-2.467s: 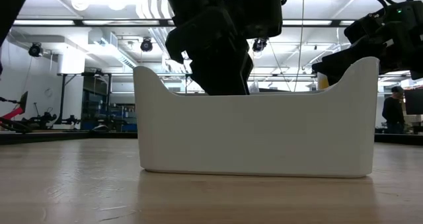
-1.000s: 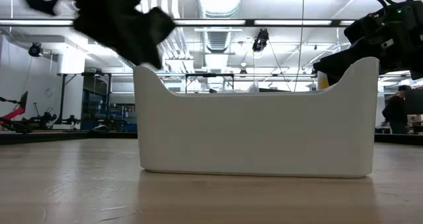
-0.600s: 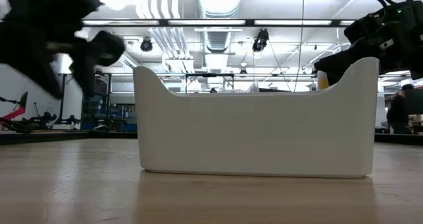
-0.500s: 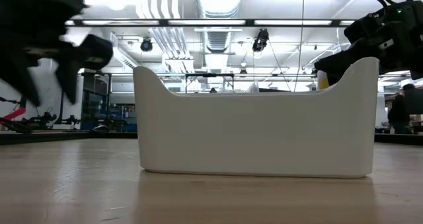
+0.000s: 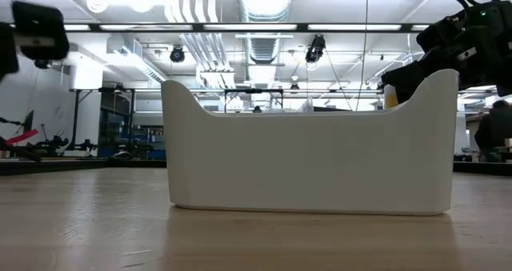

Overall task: Pick & Place Travel size toiletries
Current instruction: Put the green shampoo into the top black bin

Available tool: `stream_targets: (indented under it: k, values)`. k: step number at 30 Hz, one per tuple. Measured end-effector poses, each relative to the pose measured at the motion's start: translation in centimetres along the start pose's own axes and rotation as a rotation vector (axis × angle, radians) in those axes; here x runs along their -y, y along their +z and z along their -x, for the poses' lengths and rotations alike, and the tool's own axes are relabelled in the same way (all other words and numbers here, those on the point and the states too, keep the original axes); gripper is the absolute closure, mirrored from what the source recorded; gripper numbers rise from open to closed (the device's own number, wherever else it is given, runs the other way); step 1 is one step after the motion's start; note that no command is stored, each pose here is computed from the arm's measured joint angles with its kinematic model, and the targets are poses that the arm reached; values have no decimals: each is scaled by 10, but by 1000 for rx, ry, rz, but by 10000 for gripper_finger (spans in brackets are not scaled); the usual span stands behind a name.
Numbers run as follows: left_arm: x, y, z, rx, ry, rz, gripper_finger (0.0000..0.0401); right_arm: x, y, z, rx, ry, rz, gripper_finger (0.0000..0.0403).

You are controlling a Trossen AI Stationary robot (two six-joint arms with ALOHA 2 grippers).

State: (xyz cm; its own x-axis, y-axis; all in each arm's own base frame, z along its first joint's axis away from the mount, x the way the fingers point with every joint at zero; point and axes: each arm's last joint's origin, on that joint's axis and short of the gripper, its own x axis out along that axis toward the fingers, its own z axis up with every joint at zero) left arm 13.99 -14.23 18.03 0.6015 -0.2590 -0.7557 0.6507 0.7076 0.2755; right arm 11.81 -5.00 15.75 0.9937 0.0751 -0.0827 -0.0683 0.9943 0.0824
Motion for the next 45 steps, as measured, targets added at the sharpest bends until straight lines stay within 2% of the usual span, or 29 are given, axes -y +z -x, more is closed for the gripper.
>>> stream_targets:
  k: [4,12,17,21,26,32,38,45]
  values:
    - [6,8,6,27,-32,-73,227,0,0,0,0,0,0,348]
    - [10,23,16,108,-252,-242,227,0,0,0,0,0,0,321]
    - [12,21,19,26,-336,-225,229,0,0,0,0,0,0,304]
    - [13,24,20,-42,-356,-212,233,0,0,0,0,0,0,293]
    - [13,35,22,-149,-385,-240,234,0,0,0,0,0,0,280]
    - [21,44,24,-240,-498,-262,234,0,0,0,0,0,0,264]
    - [31,36,21,-309,-576,-285,233,0,0,0,1,0,0,249]
    - [34,30,7,-364,-685,-240,233,0,0,0,0,0,0,233]
